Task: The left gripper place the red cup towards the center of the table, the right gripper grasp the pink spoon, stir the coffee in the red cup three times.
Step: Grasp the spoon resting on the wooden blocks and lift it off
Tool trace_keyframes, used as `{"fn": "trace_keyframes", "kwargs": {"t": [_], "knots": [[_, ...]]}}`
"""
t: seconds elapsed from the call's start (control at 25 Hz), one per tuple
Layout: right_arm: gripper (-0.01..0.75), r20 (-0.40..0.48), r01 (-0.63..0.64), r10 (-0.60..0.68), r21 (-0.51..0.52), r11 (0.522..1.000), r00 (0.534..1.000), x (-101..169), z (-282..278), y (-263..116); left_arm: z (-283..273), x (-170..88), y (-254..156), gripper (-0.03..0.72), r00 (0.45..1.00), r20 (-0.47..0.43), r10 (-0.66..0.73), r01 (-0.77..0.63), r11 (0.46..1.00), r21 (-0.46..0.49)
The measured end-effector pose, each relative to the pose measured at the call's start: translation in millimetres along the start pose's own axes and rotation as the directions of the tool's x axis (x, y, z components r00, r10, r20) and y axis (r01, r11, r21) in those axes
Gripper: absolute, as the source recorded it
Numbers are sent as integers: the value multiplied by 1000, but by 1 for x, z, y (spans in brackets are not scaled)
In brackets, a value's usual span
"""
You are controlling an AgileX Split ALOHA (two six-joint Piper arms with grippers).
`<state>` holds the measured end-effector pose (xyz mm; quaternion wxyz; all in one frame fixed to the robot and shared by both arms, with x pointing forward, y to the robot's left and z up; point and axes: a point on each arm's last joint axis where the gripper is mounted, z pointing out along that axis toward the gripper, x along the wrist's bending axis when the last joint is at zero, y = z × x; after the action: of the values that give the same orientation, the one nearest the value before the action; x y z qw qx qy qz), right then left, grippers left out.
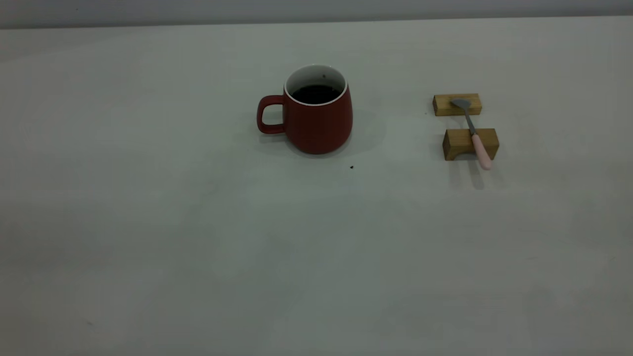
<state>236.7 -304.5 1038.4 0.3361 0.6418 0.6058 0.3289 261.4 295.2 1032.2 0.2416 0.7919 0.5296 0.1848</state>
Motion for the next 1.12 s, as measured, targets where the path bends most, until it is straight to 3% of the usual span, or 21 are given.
{"fn": "trace_keyframes", "kwargs": {"t": [0.36, 0.72, 0.88, 1.12], "knots": [[238, -5, -2, 2, 0, 1000, 1000, 0, 0, 0, -15, -1, -18, 478, 1000, -16, -21, 19, 985, -170], [245, -43, -14, 15, 10, 1000, 999, 4, 1, 2, -23, -5, -31, 478, 954, -173, -244, 190, 942, -277], [324, -87, 10, -1, 105, 994, 996, 11, 20, 25, -23, -7, -32, 478, 934, -207, -290, 226, 931, -286], [485, -181, -12, 39, 149, 989, 983, 28, 87, 70, -23, -7, -32, 478, 933, -208, -294, 230, 930, -286]]}}
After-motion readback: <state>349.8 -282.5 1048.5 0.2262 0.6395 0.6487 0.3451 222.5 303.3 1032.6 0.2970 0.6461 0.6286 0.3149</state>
